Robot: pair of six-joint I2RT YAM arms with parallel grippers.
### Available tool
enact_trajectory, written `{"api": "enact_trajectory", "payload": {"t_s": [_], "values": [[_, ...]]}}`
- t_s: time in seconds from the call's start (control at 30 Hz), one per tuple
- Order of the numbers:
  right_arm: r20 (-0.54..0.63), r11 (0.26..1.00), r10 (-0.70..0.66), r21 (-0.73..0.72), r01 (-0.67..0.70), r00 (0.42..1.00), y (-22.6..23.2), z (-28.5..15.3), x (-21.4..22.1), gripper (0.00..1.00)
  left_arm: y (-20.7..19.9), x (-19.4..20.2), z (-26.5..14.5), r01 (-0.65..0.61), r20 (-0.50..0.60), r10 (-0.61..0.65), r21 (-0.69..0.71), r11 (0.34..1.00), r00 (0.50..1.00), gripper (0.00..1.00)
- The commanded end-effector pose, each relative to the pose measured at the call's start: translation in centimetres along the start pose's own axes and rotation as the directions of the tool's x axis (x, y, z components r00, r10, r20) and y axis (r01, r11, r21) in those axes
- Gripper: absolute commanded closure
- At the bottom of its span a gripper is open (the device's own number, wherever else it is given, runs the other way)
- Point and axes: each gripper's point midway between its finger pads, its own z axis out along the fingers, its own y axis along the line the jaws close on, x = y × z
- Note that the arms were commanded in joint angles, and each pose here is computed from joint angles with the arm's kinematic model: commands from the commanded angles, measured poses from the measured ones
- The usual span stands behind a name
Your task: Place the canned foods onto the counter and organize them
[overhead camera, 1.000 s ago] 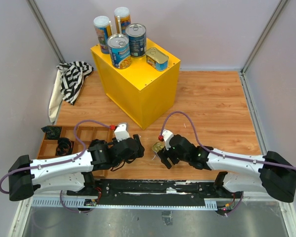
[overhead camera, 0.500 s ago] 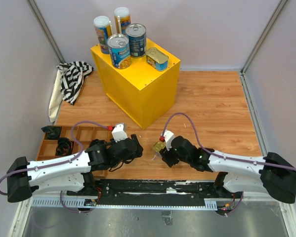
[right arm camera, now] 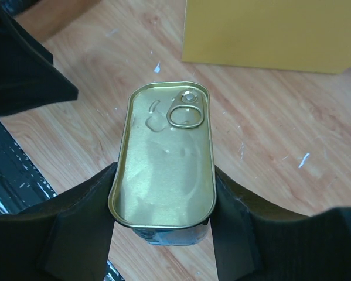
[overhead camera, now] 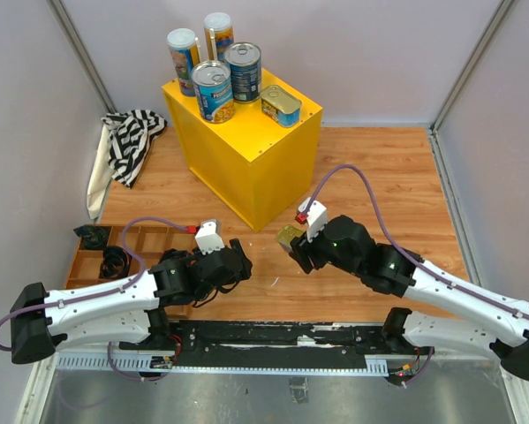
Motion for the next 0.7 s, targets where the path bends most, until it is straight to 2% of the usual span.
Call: {"api": "enact_trajectory", "payload": {"t_s": [0.0, 0.4, 0.67], "values": [[0.080, 1.000, -0.013, 0.013, 0.012, 0.997, -0.4, -2.7, -4.1, 0.99, -0.1, -1.3, -0.1, 0.029, 0.051, -0.029, -0.006, 1.000, 0.998, 0.23], [0.333, 0.999, -0.045, 0.012, 0.043, 0.942, -0.8, -8.0, -15.8, 0.99, -0.5, -1.3, -0.1, 0.033, 0.044, -0.033, -0.004, 0.999, 0.998, 0.24], [0.417, 0.995, -0.098, 0.026, 0.096, 0.903, -0.6, -8.7, -21.1, 0.99, -0.9, -0.9, 0.3, 0.025, 0.034, -0.025, -0.002, 1.000, 0.999, 0.24]]}}
